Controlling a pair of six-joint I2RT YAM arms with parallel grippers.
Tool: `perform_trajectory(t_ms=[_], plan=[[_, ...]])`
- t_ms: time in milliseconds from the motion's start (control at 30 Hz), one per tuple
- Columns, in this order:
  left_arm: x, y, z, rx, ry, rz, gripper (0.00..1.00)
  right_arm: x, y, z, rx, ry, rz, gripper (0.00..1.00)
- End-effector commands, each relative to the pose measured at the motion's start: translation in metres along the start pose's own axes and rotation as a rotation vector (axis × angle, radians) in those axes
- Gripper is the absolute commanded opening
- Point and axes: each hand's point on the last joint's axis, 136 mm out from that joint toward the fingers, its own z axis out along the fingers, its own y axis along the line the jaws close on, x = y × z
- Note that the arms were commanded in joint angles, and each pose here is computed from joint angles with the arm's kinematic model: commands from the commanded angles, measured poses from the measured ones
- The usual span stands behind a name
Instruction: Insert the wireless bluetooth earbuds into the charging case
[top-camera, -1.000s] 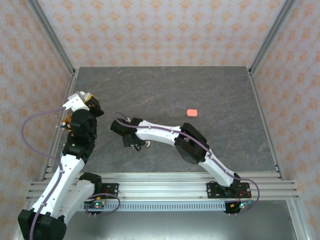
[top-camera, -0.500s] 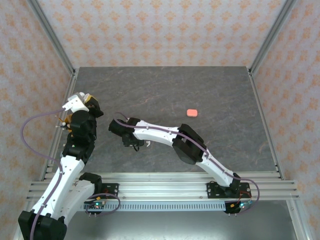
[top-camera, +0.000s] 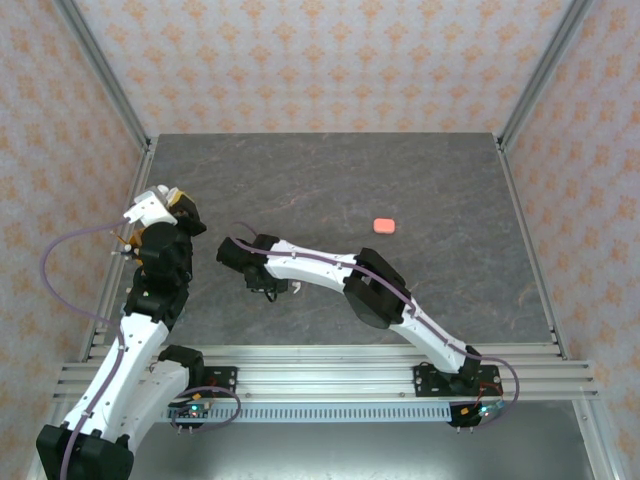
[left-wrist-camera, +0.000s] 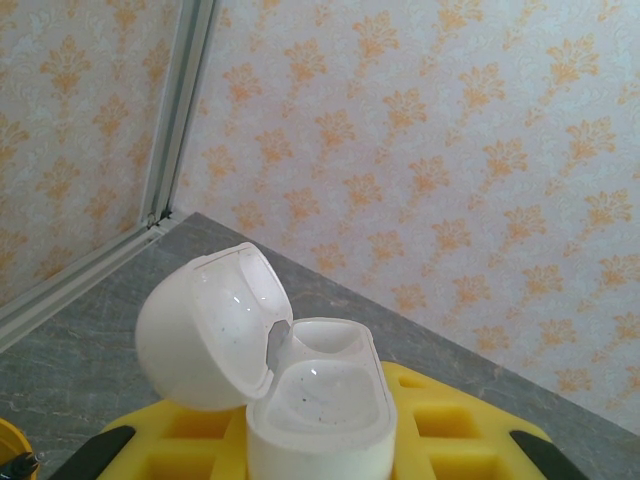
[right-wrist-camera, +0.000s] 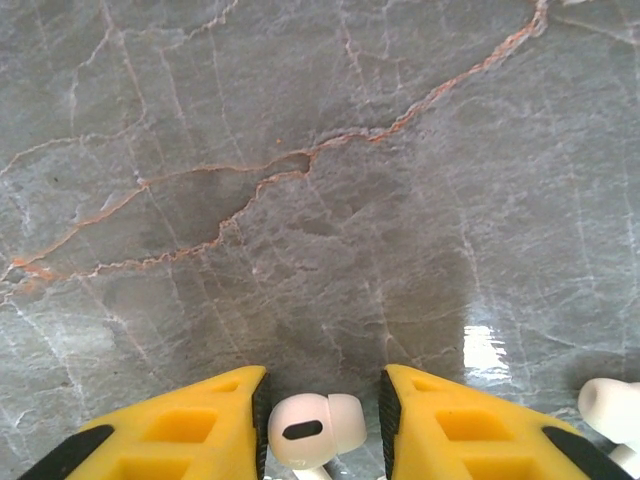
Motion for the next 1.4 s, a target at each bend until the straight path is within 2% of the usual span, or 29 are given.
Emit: perform_trajectory(t_ms=[0, 200, 533, 1367], plan=[[-0.004, 0.008, -0.002, -0.027, -0.028, -0.025, 0.0, 0.025, -0.001, 0.023, 0.042, 0.062, 0.009, 0.35], [-0.004, 0.007, -0.002, -0.023, -0.028, -0.032, 0.0, 0.029, -0.002, 0.023, 0.049, 0.064, 0.023, 0.34], [-0.003, 0.007, -0.001, -0.02, -0.027, -0.035, 0.0, 0.031, 0.002, 0.014, 0.044, 0.053, 0.018, 0.4], [0.001, 0.008, -0.004, -0.017, -0.017, -0.035, 0.0, 0.018, -0.009, 0.028, 0.089, 0.031, 0.061, 0.36]])
